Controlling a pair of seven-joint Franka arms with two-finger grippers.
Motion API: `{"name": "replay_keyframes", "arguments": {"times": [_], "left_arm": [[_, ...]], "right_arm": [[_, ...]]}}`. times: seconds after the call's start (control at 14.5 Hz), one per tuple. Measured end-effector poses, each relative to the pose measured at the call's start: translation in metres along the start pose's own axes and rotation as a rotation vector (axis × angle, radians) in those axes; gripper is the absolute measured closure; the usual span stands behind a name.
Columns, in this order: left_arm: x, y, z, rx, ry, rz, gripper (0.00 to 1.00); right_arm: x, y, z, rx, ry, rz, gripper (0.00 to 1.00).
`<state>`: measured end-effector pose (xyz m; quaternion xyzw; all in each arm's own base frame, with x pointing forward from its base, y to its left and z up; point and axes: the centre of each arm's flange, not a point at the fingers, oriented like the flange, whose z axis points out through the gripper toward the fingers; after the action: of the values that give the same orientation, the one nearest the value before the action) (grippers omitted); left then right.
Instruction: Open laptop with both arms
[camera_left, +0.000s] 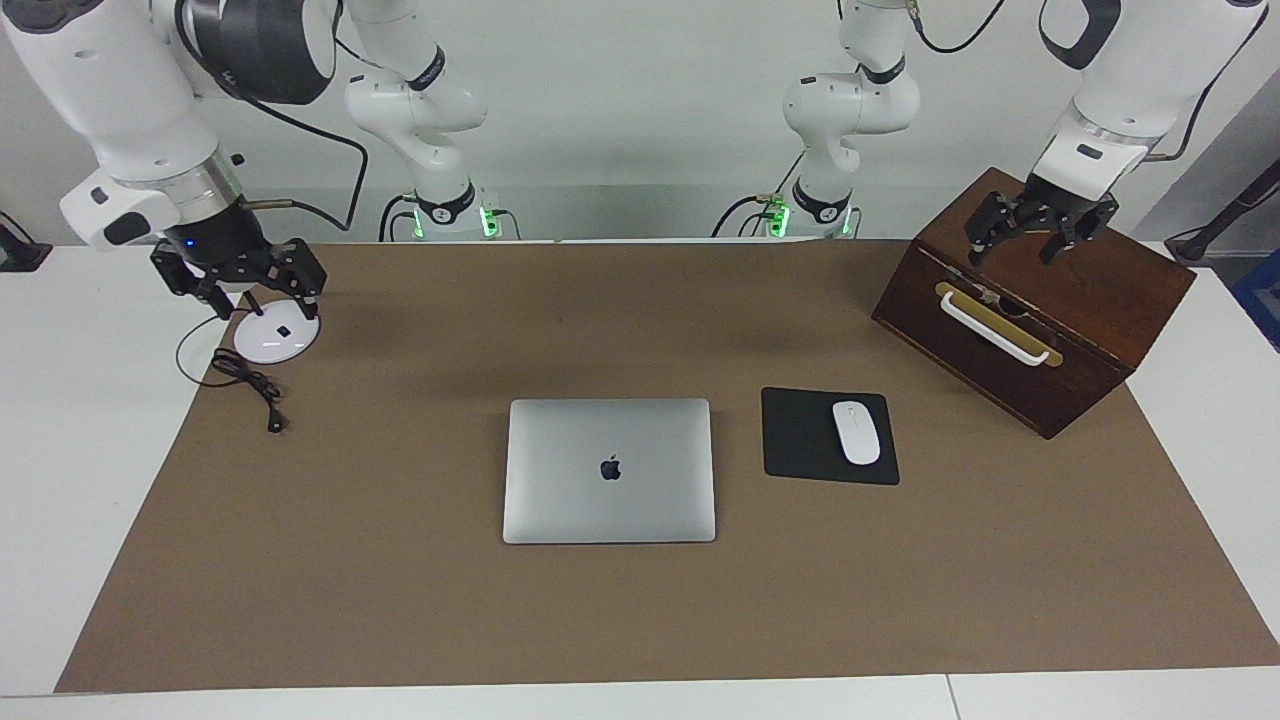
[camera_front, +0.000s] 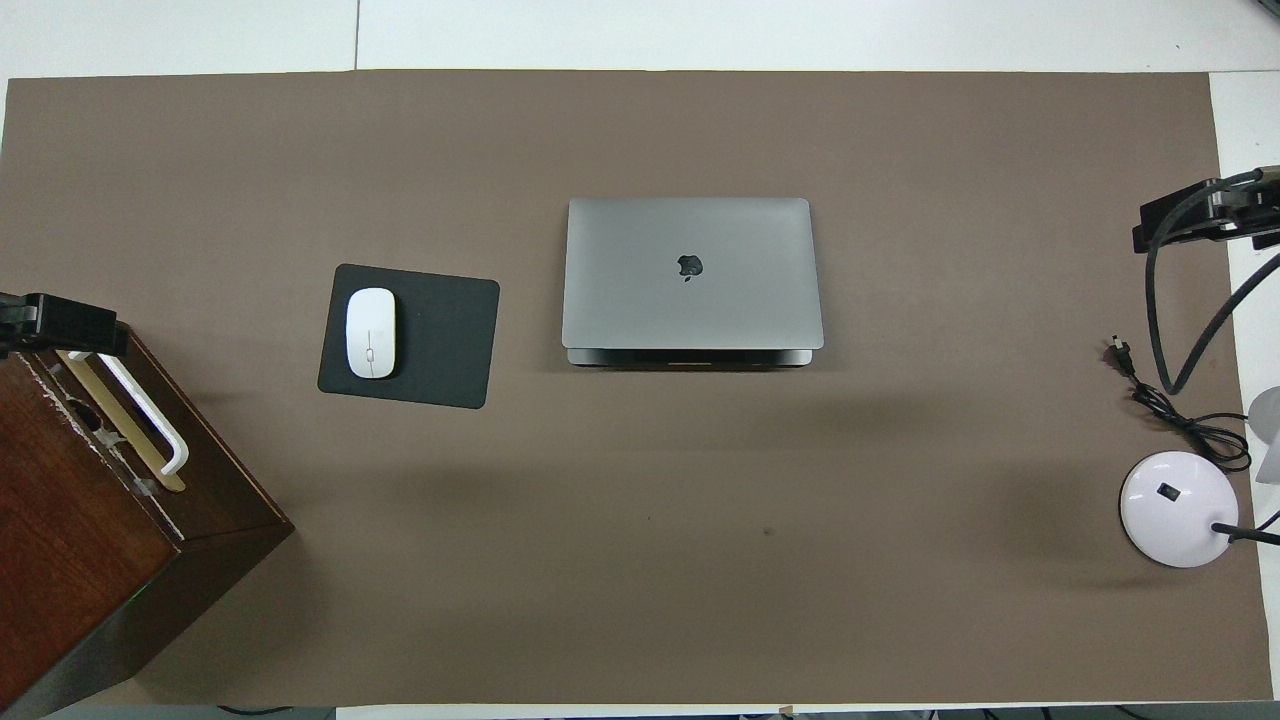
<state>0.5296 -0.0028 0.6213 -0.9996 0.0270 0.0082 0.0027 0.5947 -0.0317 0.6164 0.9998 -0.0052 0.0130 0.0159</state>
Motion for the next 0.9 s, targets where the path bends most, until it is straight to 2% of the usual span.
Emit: {"name": "replay_keyframes", "arguments": {"times": [0.9], "left_arm": [[0.001, 0.012, 0.000, 0.002, 0.004, -0.027, 0.00]], "right_arm": [[0.000, 0.000, -0.001, 0.000, 0.002, 0.000, 0.00]]}}
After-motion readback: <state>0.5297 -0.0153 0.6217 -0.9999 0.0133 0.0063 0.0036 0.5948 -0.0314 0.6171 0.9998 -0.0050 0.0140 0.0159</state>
